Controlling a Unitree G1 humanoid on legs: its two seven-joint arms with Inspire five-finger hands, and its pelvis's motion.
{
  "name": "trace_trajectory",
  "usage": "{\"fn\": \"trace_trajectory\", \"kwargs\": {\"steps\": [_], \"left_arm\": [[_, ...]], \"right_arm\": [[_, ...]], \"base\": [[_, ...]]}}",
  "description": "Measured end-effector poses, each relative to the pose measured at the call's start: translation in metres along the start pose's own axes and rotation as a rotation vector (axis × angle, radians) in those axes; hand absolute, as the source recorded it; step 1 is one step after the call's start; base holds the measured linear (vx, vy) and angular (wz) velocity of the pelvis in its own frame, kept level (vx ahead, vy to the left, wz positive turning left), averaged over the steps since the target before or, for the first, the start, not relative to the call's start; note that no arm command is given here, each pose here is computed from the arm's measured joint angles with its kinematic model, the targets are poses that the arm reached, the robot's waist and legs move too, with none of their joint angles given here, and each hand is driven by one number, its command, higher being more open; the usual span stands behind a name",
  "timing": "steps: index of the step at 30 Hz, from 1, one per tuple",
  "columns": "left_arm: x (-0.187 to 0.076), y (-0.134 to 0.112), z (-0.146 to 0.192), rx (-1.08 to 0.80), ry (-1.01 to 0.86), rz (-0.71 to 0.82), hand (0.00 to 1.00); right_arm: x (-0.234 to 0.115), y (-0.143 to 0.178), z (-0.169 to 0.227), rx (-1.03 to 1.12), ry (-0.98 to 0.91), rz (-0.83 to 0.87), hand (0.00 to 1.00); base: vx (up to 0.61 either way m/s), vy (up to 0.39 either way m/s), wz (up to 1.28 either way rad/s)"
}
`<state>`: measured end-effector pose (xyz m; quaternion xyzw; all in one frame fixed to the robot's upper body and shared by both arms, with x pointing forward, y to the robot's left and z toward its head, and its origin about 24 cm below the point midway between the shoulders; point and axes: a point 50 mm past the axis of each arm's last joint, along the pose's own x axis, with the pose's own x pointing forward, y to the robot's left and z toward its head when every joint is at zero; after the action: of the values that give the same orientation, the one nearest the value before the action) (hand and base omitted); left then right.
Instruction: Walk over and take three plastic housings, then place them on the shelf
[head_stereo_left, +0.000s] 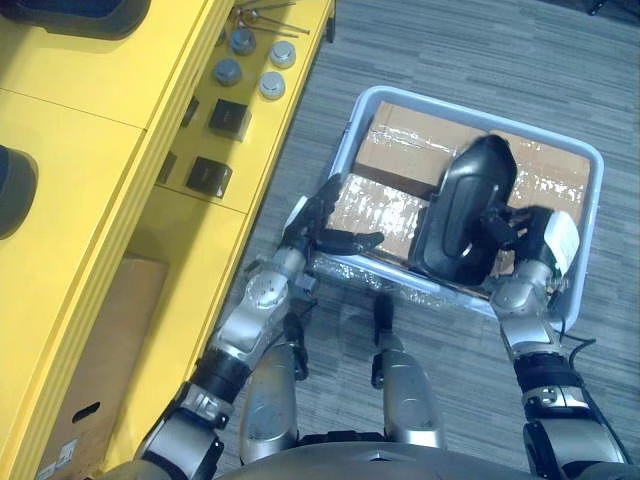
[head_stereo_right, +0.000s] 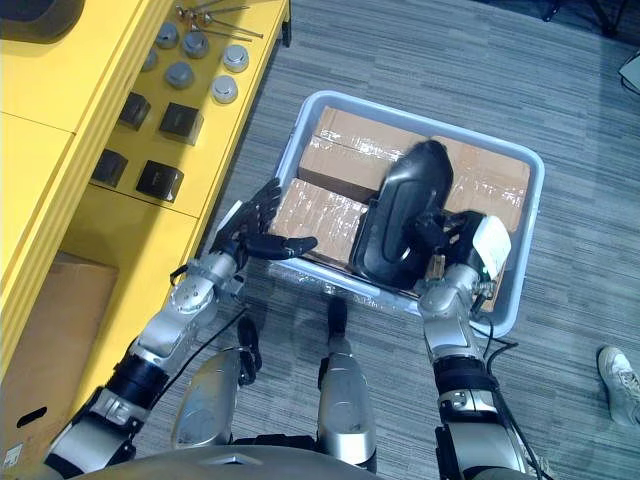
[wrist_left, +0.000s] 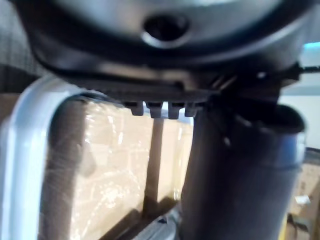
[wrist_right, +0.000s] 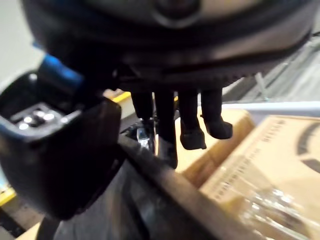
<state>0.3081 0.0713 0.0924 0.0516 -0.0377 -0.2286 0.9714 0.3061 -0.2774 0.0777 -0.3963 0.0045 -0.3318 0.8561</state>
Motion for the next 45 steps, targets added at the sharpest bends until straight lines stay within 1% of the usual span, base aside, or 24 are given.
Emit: {"fn": "trace_trajectory", "kwargs": {"steps": [2, 4, 7, 14, 18, 22, 26, 27, 32, 33, 34, 37, 45], "left_arm": [[0.008, -0.002, 0.008, 0.039, -0.015, -0.029, 1.00], [0.023, -0.001, 0.019, 0.100, -0.009, -0.065, 1.00], [0.035, 0.002, 0.021, 0.158, 0.045, -0.082, 1.00], [0.044, 0.007, 0.004, 0.233, 0.209, -0.098, 1.00], [0.049, 0.007, 0.006, 0.238, 0.221, -0.084, 1.00], [0.054, 0.010, 0.007, 0.217, 0.231, -0.018, 1.00], [0.055, 0.015, 0.004, 0.076, 0.249, 0.057, 1.00], [0.055, 0.019, 0.001, -0.077, 0.261, 0.084, 1.00], [0.054, 0.025, -0.006, -0.368, 0.270, 0.108, 1.00], [0.054, 0.026, -0.007, -0.399, 0.271, 0.109, 1.00], [0.053, 0.027, -0.009, -0.487, 0.271, 0.109, 1.00], [0.052, 0.027, -0.013, -0.603, 0.279, 0.109, 1.00], [0.049, 0.023, -0.024, -0.796, 0.306, 0.090, 1.00]], "right_arm": [[0.006, -0.004, 0.009, -0.010, -0.040, -0.002, 0.00], [0.016, -0.011, 0.026, -0.039, -0.131, -0.007, 0.00], [0.023, -0.012, 0.048, -0.056, -0.239, 0.022, 0.00], [0.011, 0.009, 0.068, -0.106, -0.383, 0.151, 0.00], [0.006, 0.016, 0.075, -0.113, -0.436, 0.181, 0.00], [0.004, 0.019, 0.089, -0.093, -0.505, 0.189, 0.00], [0.006, 0.017, 0.099, -0.075, -0.538, 0.174, 0.00], [0.006, 0.017, 0.100, -0.066, -0.540, 0.160, 0.00], [0.003, 0.021, 0.102, -0.038, -0.534, 0.151, 0.00], [0.002, 0.022, 0.103, -0.028, -0.530, 0.152, 0.00], [-0.001, 0.025, 0.105, -0.006, -0.523, 0.156, 0.00], [-0.004, 0.029, 0.108, 0.014, -0.522, 0.168, 0.00], [-0.009, 0.034, 0.109, 0.033, -0.529, 0.181, 0.00]], "base": [[0.00, 0.000, -0.05], [0.00, 0.000, -0.08], [-0.02, -0.006, -0.19], [-0.02, -0.030, -0.10], [-0.04, -0.020, -0.01], [-0.04, -0.017, 0.02], [-0.05, -0.019, 0.01], [-0.04, -0.012, 0.01], [-0.03, -0.002, 0.02], [-0.04, 0.003, 0.02], [0.00, 0.000, 0.00], [-0.01, -0.001, 0.00], [0.00, 0.000, -0.01]]}}
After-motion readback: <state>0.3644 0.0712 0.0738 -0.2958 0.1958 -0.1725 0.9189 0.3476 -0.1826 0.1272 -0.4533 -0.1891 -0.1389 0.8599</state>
